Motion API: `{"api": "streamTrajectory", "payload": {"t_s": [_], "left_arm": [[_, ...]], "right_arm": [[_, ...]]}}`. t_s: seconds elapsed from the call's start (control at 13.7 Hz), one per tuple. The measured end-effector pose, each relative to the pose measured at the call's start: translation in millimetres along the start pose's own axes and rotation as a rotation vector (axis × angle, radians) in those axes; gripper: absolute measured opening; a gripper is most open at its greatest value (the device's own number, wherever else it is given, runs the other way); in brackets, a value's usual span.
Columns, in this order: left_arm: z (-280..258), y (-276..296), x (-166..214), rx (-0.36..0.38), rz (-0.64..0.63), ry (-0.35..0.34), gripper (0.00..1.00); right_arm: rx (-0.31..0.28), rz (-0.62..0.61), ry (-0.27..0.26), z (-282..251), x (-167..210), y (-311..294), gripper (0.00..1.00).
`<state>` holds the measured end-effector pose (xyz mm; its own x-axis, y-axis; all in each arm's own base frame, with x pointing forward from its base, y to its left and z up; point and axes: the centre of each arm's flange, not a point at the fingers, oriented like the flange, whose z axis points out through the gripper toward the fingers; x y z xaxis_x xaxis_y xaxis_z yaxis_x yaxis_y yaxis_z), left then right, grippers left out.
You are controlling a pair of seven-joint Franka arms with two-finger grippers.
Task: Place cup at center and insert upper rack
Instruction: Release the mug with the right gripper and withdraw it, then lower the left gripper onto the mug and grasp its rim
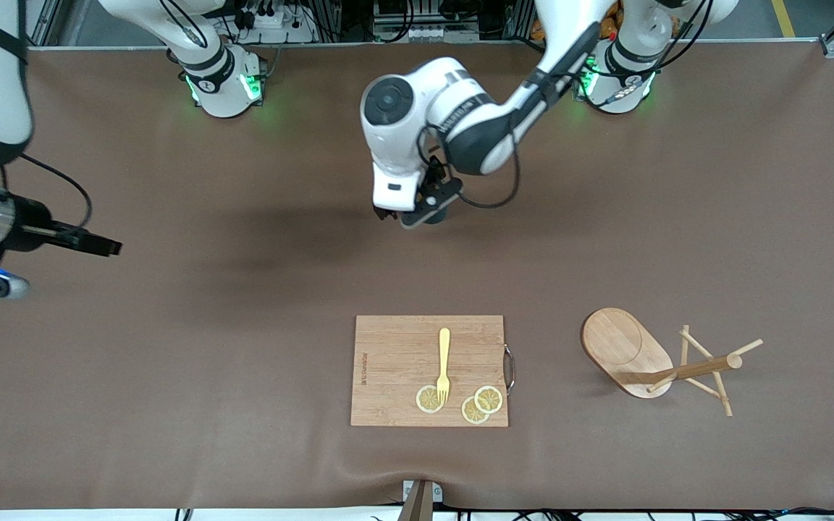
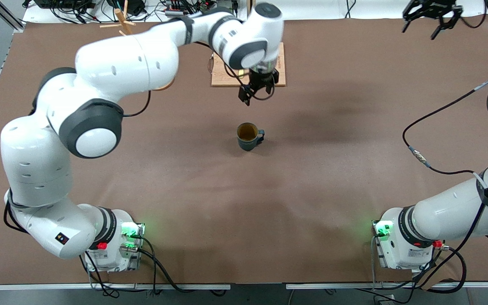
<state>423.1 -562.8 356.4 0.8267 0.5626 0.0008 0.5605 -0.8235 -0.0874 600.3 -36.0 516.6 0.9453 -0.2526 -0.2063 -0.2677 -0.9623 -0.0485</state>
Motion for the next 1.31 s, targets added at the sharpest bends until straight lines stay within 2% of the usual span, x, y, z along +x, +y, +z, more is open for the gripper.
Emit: {"api": "streamTrajectory", "payload": {"t_s": [0.29, 0.51, 0.66, 0.88, 1.1, 1.31], "left_arm": [[20, 6, -79, -0.019, 0.050, 0.131, 1.00], [36, 8, -120, -0.041, 0.092, 0.242, 1.00], [52, 10, -140, -0.046, 0.117, 0.289, 1.00], [83, 9, -169, -0.037, 0.165, 0.355, 1.00], [118, 6, -191, -0.051, 0.194, 0.462, 1.00], [143, 5, -201, -0.070, 0.188, 0.533, 1.00]], "right_arm": [[0.000, -0.154, 0.066, -37, -13, 34, 1.00], [0.007, -0.171, 0.102, -64, -33, 46, 1.00], [0.006, -0.178, 0.119, -76, -51, 46, 1.00], [0.001, -0.189, 0.115, -77, -71, 43, 1.00], [-0.009, -0.206, 0.115, -70, -80, 36, 1.00], [-0.017, -0.220, 0.161, -79, -83, 29, 1.00]]}}
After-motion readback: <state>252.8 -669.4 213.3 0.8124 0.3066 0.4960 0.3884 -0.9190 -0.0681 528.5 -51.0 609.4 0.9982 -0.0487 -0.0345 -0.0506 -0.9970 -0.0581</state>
